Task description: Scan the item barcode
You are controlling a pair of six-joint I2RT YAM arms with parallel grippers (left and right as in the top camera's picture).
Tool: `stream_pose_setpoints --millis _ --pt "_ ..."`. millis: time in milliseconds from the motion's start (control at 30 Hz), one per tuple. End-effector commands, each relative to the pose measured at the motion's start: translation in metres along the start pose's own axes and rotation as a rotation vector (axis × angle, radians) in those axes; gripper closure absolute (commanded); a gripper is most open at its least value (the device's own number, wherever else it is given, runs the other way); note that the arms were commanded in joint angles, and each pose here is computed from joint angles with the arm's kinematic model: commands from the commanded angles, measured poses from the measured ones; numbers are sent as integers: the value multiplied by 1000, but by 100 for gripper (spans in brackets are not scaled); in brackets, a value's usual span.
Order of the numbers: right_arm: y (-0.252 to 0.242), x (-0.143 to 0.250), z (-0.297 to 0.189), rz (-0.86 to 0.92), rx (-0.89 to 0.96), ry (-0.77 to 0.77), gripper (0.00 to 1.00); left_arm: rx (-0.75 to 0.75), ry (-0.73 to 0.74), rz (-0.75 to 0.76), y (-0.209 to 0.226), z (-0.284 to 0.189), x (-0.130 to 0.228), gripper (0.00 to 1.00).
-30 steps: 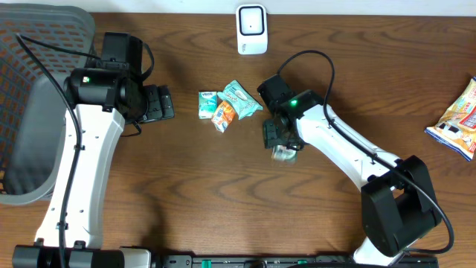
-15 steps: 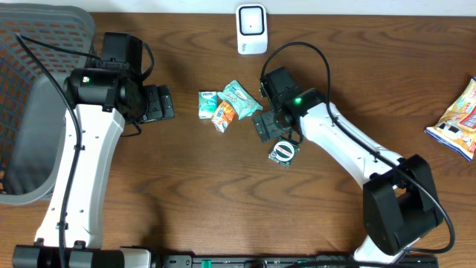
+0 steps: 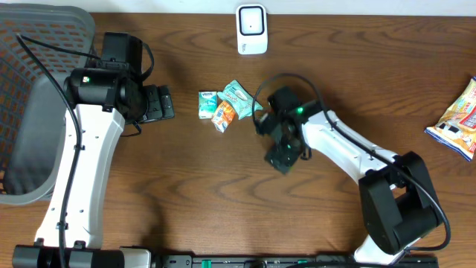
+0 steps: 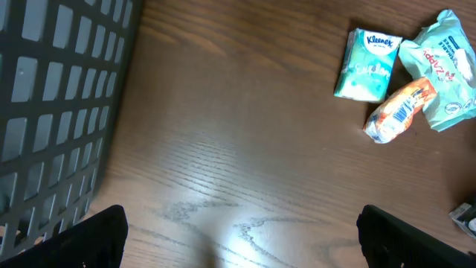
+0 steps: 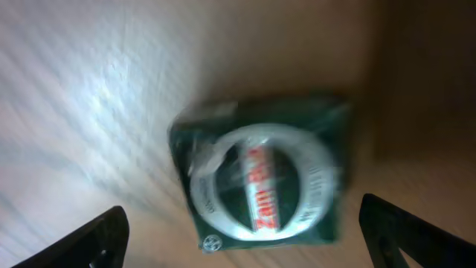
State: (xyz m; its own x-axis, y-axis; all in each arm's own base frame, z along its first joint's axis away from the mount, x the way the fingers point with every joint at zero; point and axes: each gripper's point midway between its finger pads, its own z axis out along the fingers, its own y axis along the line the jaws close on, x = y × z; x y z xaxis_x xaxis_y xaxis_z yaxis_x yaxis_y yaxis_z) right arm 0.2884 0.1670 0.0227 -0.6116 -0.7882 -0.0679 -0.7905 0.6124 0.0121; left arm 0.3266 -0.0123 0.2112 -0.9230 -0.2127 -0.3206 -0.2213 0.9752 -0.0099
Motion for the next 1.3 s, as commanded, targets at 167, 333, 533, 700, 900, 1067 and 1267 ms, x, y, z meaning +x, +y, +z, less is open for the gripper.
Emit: stream_pose_setpoints --millis 167,333,533,700,900,1067,1267 --pt "1 32 36 -157 20 50 1 -13 4 10 3 1 1 3" --pt "-13 25 38 -81 67 8 1 -13 4 10 3 1 1 2" --pt "-28 15 37 121 90 -58 1 -13 4 10 3 1 1 2" --pt "-27 22 38 129 79 -37 39 -13 4 10 3 1 1 2" --pt "-24 28 38 129 68 -12 29 -13 4 10 3 1 1 2" --pt "-14 23 38 128 9 -36 42 -13 4 10 3 1 1 2" --pt "-7 21 38 128 -32 -45 48 -13 4 10 3 1 1 2"
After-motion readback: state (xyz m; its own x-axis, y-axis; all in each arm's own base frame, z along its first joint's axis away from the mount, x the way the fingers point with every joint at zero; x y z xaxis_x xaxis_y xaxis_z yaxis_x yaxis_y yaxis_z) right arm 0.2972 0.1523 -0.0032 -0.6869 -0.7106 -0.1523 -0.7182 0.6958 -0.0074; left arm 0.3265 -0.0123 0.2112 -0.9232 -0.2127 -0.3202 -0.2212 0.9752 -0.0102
